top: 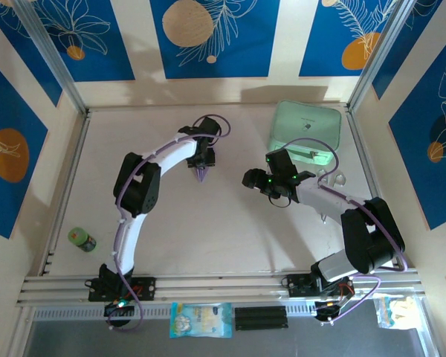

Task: Fold a paper plane with a square sheet of paper (pick it up from the middle)
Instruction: Move the paper plane to the top-center of the table, then reset both arms

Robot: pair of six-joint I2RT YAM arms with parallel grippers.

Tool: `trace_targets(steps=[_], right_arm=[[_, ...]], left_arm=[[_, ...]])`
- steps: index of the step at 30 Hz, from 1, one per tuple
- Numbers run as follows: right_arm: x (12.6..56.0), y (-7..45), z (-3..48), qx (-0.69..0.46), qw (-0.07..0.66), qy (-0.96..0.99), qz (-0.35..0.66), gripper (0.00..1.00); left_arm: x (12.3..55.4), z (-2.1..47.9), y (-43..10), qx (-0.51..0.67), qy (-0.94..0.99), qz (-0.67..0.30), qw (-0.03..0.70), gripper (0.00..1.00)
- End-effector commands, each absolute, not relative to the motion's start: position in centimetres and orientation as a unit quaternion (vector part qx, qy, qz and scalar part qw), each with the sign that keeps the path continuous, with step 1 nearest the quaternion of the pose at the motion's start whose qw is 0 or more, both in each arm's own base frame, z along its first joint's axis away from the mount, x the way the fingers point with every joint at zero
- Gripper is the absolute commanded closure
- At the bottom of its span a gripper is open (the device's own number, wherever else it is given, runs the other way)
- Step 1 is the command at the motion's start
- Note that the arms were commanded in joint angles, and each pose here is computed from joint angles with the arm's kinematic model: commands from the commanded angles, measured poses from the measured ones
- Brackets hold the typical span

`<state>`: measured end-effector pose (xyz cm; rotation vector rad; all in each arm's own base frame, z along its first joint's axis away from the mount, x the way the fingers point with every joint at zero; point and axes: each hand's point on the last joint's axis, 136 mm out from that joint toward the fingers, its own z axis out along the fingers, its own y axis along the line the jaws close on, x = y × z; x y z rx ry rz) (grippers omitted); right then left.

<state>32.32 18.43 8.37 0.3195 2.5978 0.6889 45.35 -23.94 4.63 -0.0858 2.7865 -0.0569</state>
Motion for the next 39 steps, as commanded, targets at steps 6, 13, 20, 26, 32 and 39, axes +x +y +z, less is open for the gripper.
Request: trace_targets(steps=[6,13,20,26,32,39], right_arm=[[32.5,18.1,9.2,0.120,0.221,0.936,0.248,0.26],[33.7,16.8,12.9,0.098,0.277,0.931,0.218,0.24],[35.0,12.9,19.0,0.053,0.389,0.910,0.132,0.03],[35.5,6.8,20.5,0.076,0.464,0.882,0.024,0.01],[35.5,2.5,18.0,0.090,0.511,0.855,-0.027,0.01],[35.4,0.4,14.0,0.094,0.535,0.839,-0.030,0.01]], left_arm=[[45.5,8.5,-23.4,-0.048,0.978,-0.029,0.203,0.44],[45.4,13.5,-22.6,-0.055,0.966,-0.044,0.250,0.40],[43.4,20.4,-16.8,-0.090,0.931,-0.041,0.350,0.18],[39.8,21.3,-8.3,-0.117,0.885,0.043,0.450,0.00],[36.4,18.7,-2.1,-0.100,0.829,0.101,0.541,0.01],[34.6,14.9,2.0,-0.084,0.824,0.118,0.547,0.01]])
